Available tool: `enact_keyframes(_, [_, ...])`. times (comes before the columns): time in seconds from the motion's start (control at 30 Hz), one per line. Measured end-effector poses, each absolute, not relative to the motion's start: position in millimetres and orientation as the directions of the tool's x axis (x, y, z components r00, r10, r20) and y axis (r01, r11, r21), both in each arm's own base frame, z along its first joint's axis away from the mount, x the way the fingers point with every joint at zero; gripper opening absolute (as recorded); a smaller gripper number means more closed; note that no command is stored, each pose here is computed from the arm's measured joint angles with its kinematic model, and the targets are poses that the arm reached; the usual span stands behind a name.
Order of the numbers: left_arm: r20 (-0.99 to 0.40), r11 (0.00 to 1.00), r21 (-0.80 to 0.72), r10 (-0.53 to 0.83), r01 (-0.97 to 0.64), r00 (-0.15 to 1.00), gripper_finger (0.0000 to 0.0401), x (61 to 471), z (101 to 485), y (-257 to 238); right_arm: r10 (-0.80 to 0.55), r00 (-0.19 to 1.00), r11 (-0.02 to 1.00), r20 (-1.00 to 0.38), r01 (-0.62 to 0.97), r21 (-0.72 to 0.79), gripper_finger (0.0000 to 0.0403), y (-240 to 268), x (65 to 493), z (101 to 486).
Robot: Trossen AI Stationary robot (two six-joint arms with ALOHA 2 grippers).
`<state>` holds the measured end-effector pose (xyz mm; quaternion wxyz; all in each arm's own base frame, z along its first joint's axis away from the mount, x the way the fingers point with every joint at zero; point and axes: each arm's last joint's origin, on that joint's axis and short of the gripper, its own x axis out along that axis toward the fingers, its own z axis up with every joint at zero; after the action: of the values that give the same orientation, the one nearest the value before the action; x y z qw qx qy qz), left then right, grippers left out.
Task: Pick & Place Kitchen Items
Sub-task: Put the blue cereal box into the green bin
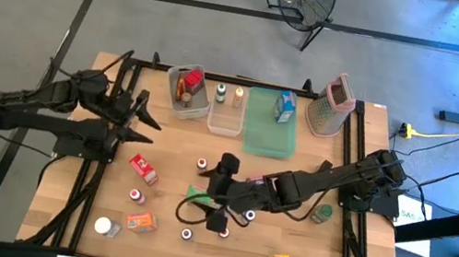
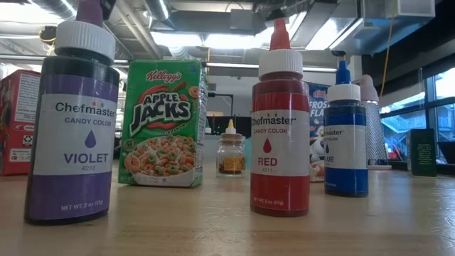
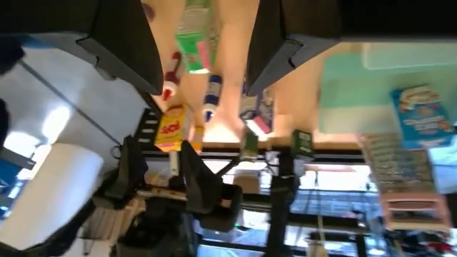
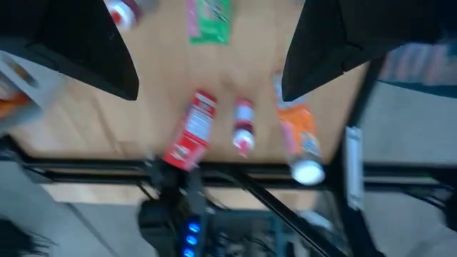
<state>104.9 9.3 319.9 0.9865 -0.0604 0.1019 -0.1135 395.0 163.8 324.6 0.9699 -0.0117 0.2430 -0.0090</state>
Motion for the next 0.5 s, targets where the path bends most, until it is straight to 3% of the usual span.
enact_keyframes(0.17, [-0.18, 0.942, -0.212, -0.3, 0.26, 0.937, 0.0194, 111.4, 308.2, 3.0, 0.074, 0.897, 0.997, -0.435, -0.058, 0.049, 0.0348, 167.9, 397.1, 329.2])
enact_keyframes(0.5, [-0.153, 0.9, -0.28, -0.386, 0.334, 0.91, 0.0194, 114.9, 303.4, -7.3, 0.078, 0.891, 0.989, -0.447, -0.012, 0.149, 0.0348, 170.1, 395.4, 328.0])
